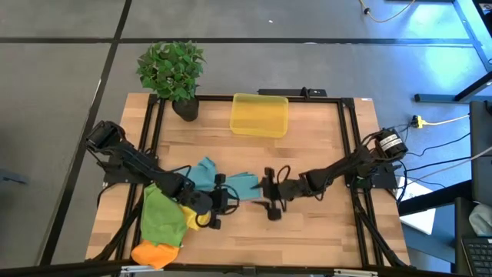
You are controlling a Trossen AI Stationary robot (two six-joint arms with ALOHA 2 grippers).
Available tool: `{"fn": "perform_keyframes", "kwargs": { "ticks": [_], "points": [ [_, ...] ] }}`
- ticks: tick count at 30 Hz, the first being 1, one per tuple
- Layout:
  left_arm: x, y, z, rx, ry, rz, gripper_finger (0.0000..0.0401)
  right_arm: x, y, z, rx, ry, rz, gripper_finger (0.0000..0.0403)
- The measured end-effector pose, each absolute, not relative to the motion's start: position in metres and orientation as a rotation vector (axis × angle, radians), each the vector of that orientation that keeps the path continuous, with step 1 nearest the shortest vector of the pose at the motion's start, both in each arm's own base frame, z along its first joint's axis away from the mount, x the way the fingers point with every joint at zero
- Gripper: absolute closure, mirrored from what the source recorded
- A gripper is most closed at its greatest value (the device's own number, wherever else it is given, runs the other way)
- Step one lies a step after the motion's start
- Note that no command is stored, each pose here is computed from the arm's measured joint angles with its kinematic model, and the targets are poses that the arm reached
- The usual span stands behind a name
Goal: Fold microfiber towels
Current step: Put the folded left blue microfiber towel into the yellow bin
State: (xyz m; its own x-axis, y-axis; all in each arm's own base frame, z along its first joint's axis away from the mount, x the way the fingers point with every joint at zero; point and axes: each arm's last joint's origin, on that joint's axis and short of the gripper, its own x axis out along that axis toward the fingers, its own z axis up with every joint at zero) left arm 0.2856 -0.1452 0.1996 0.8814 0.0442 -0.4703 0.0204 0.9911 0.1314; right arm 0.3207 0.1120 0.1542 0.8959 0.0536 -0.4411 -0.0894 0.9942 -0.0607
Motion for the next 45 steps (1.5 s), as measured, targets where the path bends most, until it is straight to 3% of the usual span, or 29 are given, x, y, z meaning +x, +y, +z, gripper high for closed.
{"fn": "perform_keyframes", "kwargs": {
  "ticks": [6, 15, 28, 45],
  "points": [
    [0.283, -0.153, 0.203, 0.123, 0.452, 0.028, 0.0315, 0.314, 0.13, 0.147, -0.233, 0.462, 0.123, 0.0169],
    [0.28, -0.156, 0.201, 0.12, 0.473, 0.02, 0.0315, 0.317, 0.133, 0.136, -0.241, 0.468, 0.12, 0.0165],
    [0.281, -0.153, 0.2, 0.129, 0.483, 0.028, 0.0315, 0.332, 0.131, 0.12, -0.261, 0.472, 0.104, 0.0095],
    [0.28, -0.153, 0.198, 0.149, 0.502, 0.024, 0.0315, 0.365, 0.14, 0.099, -0.458, 0.692, -0.032, 0.0093]
  ]
}}
